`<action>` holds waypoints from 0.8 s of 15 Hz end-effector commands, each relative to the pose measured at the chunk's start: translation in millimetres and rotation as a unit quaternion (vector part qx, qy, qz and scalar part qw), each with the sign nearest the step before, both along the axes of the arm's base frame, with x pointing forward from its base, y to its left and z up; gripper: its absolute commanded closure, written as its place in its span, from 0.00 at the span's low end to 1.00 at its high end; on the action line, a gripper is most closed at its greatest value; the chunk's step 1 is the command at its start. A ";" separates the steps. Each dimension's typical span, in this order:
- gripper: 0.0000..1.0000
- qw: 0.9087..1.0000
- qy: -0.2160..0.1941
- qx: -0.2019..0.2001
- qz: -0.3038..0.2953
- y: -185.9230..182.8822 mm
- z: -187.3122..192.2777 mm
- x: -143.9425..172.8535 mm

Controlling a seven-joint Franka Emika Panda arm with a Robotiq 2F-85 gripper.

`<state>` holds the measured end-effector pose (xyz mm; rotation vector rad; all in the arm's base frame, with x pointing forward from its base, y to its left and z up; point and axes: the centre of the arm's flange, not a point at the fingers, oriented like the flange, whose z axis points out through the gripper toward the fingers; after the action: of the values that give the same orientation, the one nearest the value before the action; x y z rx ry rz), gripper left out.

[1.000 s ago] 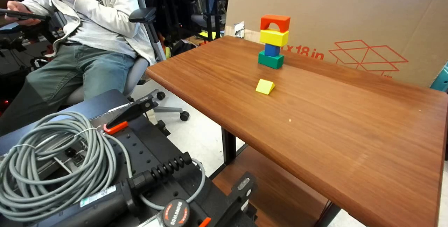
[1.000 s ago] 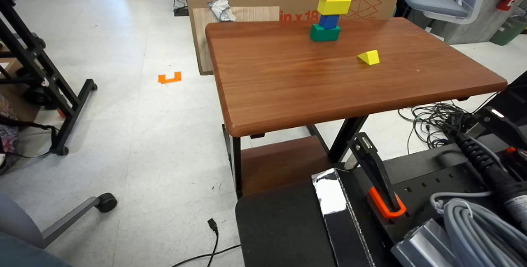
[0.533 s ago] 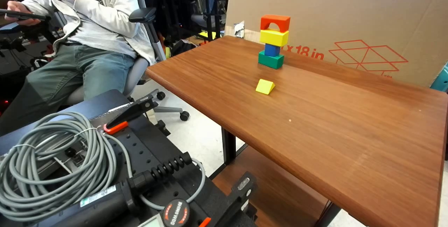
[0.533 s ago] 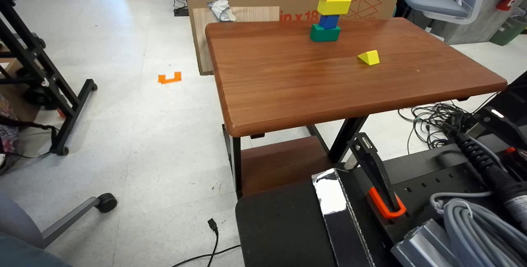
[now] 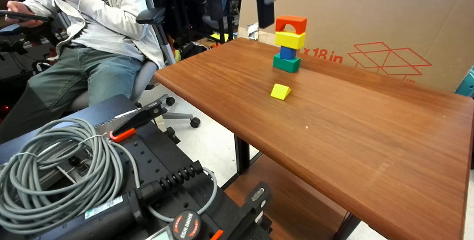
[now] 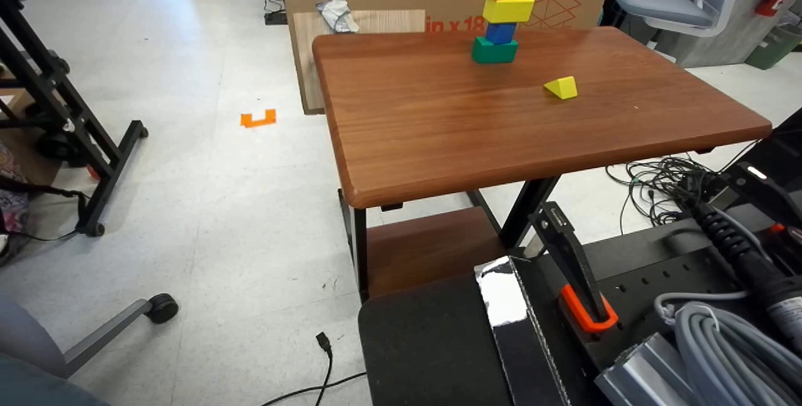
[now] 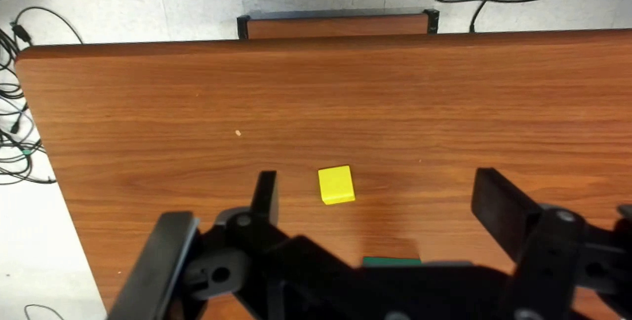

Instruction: Put the triangular block on the top of the tower

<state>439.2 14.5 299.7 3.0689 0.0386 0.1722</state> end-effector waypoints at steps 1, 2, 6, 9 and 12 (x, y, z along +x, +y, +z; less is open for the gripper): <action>0.00 0.999 0.010 -0.020 0.026 -13.4 -36.6 45.4; 0.00 0.999 0.014 -0.025 0.035 -14.5 -45.6 51.9; 0.00 0.997 0.049 -0.021 0.051 -19.6 -85.8 77.6; 0.00 0.996 0.064 -0.018 0.063 -20.8 -107.2 91.8; 0.00 0.995 0.073 -0.016 0.073 -20.1 -124.2 103.9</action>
<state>519.2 -4.3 191.7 3.0365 0.2268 -0.0391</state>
